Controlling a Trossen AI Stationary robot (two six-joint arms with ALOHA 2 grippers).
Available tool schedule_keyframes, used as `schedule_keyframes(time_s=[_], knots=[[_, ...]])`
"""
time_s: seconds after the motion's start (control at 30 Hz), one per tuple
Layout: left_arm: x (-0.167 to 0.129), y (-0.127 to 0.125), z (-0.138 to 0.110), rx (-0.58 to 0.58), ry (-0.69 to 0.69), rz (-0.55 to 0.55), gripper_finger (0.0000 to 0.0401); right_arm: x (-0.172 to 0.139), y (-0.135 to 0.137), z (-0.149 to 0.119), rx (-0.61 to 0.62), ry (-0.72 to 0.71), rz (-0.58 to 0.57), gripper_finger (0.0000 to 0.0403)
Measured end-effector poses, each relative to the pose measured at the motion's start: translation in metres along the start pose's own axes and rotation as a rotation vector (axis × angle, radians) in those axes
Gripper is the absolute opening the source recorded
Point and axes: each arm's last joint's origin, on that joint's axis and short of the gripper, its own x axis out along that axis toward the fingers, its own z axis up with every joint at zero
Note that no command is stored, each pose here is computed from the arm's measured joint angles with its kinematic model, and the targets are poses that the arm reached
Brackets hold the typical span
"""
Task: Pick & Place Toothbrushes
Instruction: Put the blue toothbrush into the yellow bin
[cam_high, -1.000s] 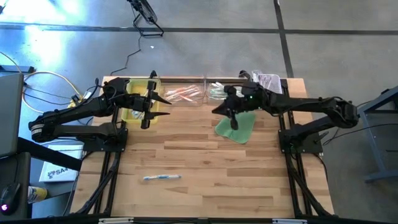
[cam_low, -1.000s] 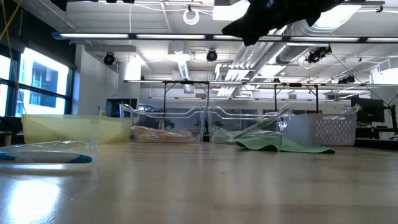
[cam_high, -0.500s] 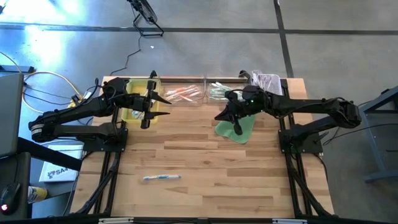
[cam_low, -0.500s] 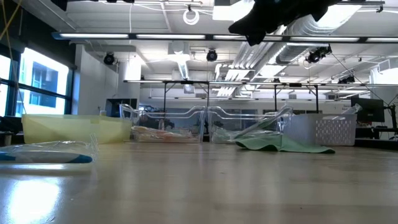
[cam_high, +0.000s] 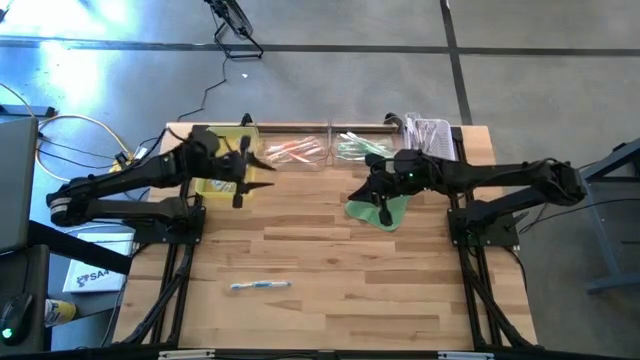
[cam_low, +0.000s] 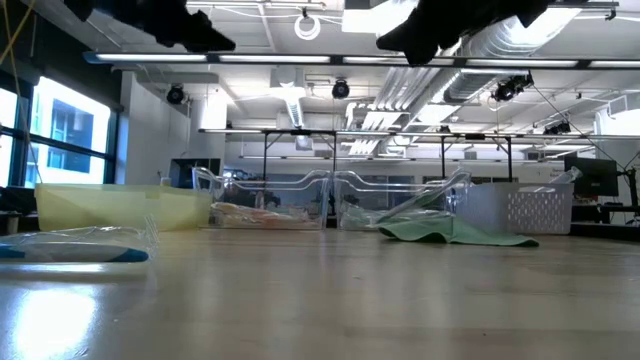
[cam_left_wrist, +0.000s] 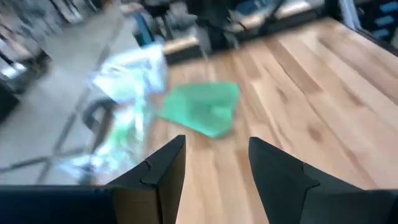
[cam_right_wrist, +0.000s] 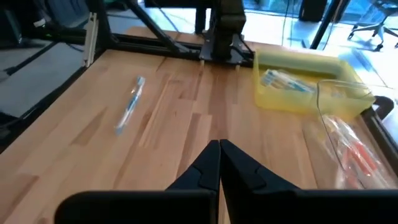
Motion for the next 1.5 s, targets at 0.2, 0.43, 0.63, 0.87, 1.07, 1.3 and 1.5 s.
schedule_keyframes(time_s=[0.2,0.43,0.63,0.87,1.07,1.3,1.5], knots=[[0.010,-0.028,0.006,0.025,0.055,-0.039,0.0171,-0.001,-0.009,-0.025,0.086,-0.024,-0.052,0.0002],[0.019,-0.062,0.009,-0.008,0.126,-0.057,0.0170,0.000,-0.015,-0.049,0.163,-0.011,-0.084,0.0002],[0.030,-0.093,0.011,-0.076,0.171,-0.141,0.0171,0.002,-0.012,-0.063,0.233,-0.041,-0.079,0.0002],[0.045,-0.131,-0.005,-0.152,0.374,-0.261,0.0171,0.005,-0.001,-0.073,0.246,-0.051,-0.083,0.0002],[0.064,-0.166,-0.009,-0.216,0.487,-0.349,0.0170,0.006,0.004,-0.073,0.259,-0.062,-0.103,0.0002],[0.083,-0.193,0.014,-0.161,0.627,-0.417,0.0170,0.006,0.004,-0.069,0.242,-0.102,-0.113,0.0002],[0.102,-0.202,0.025,-0.122,0.757,-0.423,0.0170,0.006,0.004,-0.068,0.241,-0.107,-0.115,0.0002]])
